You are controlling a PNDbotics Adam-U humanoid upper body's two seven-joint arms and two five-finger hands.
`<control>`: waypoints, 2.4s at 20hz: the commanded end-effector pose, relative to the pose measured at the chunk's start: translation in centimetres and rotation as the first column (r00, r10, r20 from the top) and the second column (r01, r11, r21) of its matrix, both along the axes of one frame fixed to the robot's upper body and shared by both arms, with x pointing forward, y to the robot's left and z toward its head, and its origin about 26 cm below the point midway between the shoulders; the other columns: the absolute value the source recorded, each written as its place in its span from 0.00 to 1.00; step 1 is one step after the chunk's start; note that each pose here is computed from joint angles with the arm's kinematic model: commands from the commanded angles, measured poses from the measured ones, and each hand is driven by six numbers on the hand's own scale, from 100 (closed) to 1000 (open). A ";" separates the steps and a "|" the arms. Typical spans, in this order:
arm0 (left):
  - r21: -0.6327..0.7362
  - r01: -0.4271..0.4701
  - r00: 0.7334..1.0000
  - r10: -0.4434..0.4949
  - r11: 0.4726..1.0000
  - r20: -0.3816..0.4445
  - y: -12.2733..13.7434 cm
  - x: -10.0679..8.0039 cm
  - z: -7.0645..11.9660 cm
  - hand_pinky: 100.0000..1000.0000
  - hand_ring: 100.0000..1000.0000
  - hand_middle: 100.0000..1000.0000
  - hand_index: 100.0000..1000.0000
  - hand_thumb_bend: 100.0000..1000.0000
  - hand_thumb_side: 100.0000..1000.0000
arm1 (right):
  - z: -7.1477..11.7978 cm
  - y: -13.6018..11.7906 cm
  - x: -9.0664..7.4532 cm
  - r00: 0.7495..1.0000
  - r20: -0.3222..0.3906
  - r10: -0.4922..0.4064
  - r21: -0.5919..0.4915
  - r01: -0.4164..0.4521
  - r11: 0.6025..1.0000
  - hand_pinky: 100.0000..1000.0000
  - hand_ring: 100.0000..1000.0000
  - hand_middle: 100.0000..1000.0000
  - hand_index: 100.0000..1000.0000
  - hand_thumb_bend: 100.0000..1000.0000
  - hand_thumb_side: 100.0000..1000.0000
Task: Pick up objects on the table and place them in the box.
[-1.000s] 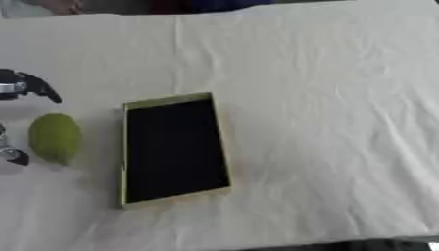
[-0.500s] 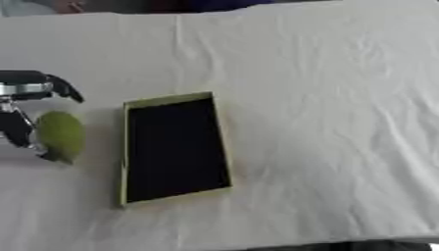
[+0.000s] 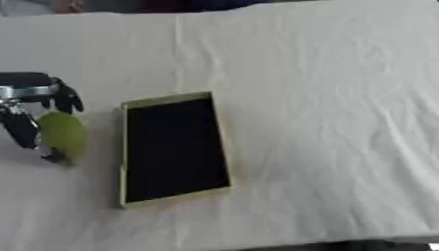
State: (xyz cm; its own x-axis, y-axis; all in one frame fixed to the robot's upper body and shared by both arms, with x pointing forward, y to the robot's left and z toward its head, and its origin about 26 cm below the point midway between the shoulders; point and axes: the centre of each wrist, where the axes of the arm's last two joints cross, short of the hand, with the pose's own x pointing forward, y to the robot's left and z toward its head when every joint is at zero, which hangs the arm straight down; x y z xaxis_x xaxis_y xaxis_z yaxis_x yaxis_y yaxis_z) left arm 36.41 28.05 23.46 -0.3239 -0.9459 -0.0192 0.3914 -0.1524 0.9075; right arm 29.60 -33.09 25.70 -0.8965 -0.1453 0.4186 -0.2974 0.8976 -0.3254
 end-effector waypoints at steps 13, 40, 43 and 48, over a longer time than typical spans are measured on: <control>0.093 -0.036 0.989 0.023 0.995 0.145 0.3 -0.9 1.9 0.32 0.32 0.28 0.44 0.74 0.00 | 0.4 -0.3 -0.4 1.000 0.008 -0.015 -0.011 0.015 1.000 0.84 0.73 0.57 0.81 0.00 0.54; 0.111 -0.093 0.990 0.080 0.989 0.117 0.1 -2.0 2.7 0.13 0.27 0.19 0.35 0.68 0.00 | 0.1 -0.4 -0.5 1.000 -0.009 -0.023 -0.008 0.023 1.000 0.84 0.73 0.57 0.81 0.00 0.54; 0.062 -0.055 0.982 0.042 0.997 0.186 -0.6 -2.8 4.0 0.12 0.26 0.17 0.34 0.67 0.00 | 0.0 -0.5 -0.5 1.000 -0.014 -0.027 -0.007 0.027 1.000 0.85 0.73 0.57 0.81 0.00 0.54; 0.021 0.066 0.933 -0.069 0.998 0.354 -2.5 -5.1 7.2 0.12 0.25 0.16 0.35 0.64 0.00 | 0.0 -0.5 -0.5 0.999 -0.017 -0.028 -0.006 0.028 1.000 0.85 0.73 0.57 0.81 0.00 0.54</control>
